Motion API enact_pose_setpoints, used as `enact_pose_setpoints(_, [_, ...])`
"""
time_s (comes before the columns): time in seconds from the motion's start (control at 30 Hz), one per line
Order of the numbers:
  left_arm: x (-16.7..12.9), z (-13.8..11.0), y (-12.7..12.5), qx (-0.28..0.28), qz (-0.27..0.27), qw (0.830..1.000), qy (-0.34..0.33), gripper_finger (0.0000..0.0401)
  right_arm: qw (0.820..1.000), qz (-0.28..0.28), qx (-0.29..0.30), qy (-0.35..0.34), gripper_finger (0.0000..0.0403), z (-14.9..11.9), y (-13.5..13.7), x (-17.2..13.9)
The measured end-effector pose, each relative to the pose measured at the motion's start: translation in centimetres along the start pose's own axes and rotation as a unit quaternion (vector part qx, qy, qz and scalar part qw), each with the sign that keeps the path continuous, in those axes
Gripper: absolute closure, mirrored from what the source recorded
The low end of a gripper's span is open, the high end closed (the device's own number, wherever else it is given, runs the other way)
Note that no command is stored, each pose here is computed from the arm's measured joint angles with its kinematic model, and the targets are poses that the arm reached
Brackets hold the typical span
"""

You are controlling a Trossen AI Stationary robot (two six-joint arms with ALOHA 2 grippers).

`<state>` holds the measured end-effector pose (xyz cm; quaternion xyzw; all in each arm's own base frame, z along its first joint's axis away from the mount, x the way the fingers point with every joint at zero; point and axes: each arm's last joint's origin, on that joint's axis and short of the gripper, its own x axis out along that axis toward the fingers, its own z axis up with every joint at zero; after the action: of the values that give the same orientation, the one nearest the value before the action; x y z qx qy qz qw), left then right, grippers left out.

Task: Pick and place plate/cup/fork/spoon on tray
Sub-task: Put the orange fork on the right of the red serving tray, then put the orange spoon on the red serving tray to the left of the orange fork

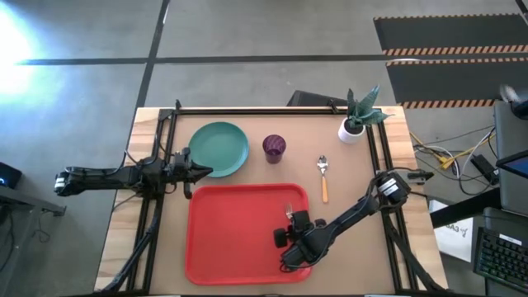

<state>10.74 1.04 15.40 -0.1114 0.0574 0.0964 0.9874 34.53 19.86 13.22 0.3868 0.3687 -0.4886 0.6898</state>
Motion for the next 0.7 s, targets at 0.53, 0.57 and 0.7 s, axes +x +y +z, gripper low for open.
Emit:
enact_pose_setpoints(0.53, [0.0,0.0,0.0,0.000,0.000,1.000,0.001,0.0401,0.994,0.046,-0.089,-0.039,0.0266,2.4,2.0,-2.8])
enact_pose_setpoints(0.57, [0.0,0.0,0.0,0.000,0.000,1.000,0.000,0.0401,0.994,0.042,-0.098,-0.041,0.0266,3.0,2.0,-3.3])
enact_pose_setpoints(0.7, [0.0,0.0,0.0,0.000,0.000,1.000,0.001,0.0401,0.991,0.009,-0.126,-0.048,0.0265,6.0,1.1,-5.4])
